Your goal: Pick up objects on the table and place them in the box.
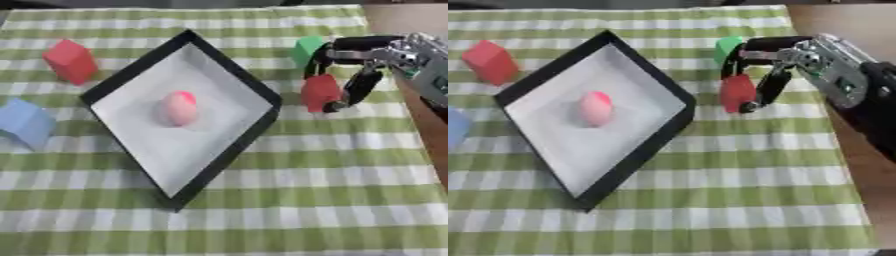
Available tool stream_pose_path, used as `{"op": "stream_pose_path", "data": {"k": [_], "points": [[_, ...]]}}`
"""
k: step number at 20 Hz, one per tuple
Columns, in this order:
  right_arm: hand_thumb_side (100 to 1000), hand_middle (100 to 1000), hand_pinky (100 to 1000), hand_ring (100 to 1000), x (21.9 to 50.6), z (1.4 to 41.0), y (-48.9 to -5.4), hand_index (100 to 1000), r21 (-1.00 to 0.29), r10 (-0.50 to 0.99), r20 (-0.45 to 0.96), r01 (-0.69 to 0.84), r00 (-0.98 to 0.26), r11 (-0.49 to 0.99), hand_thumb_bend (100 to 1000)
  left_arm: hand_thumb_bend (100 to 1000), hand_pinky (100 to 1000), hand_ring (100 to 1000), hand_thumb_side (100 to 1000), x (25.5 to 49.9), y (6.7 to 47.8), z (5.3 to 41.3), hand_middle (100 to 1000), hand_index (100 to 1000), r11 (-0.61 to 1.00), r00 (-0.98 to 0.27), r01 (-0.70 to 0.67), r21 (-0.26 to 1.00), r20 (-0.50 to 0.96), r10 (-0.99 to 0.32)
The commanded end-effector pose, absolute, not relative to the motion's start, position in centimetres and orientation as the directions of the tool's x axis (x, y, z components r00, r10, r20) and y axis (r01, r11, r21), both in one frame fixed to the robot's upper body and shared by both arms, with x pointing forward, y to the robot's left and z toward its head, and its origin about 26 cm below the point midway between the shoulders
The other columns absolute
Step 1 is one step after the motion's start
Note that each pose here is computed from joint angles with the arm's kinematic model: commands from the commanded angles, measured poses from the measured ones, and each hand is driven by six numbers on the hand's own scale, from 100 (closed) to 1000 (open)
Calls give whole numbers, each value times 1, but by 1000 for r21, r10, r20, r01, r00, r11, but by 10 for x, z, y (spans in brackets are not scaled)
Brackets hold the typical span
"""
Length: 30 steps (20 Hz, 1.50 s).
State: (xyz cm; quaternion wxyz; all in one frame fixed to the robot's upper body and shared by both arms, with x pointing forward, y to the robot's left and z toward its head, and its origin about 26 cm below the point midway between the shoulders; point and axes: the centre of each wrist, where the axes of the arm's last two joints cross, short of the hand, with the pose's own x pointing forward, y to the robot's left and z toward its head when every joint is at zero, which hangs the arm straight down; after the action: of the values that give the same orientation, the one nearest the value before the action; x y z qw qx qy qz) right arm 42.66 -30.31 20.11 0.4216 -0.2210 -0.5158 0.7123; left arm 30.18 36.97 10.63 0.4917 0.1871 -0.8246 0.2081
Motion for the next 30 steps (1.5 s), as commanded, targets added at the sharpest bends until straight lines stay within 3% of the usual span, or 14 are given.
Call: {"op": "stream_pose_path", "data": {"k": [1,2,3,4,5,11,20,25,30], "points": [[100,607,799,648,428,214,-308,670,-935,835,117,-342,-537,-89,485,336,798,873,751,303,371,116,782,861,851,-468,-502,-154,876,-117],[100,600,798,644,427,215,-308,666,-936,835,128,-343,-535,-77,481,336,798,873,751,303,371,116,782,861,851,-468,-502,-154,876,-117],[100,505,787,620,427,216,-307,618,-937,833,138,-343,-536,-66,438,335,798,873,751,303,371,116,782,861,851,-468,-502,-154,876,-118],[100,505,787,620,425,217,-306,618,-938,830,147,-342,-538,-56,438,335,798,873,751,303,371,116,782,861,851,-468,-502,-153,876,-118],[100,433,778,601,424,219,-305,557,-939,828,155,-340,-539,-46,392,335,799,873,752,303,371,116,782,861,852,-468,-501,-153,876,-118],[100,353,766,569,410,240,-297,497,-949,803,183,-316,-568,-7,349,334,799,874,751,303,372,117,782,860,851,-470,-502,-153,874,-120],[100,361,755,553,354,322,-263,504,-984,684,98,-174,-723,-44,366,331,800,875,752,302,374,117,784,859,850,-465,-507,-142,875,-132],[100,370,750,559,333,344,-246,508,-984,636,74,-162,-768,-81,388,331,800,875,753,301,375,117,784,858,850,-463,-510,-135,876,-138],[100,375,747,559,304,363,-201,510,-986,440,-2,-73,-898,-153,394,331,800,875,752,301,376,117,784,858,853,-456,-508,-122,878,-146]]}}
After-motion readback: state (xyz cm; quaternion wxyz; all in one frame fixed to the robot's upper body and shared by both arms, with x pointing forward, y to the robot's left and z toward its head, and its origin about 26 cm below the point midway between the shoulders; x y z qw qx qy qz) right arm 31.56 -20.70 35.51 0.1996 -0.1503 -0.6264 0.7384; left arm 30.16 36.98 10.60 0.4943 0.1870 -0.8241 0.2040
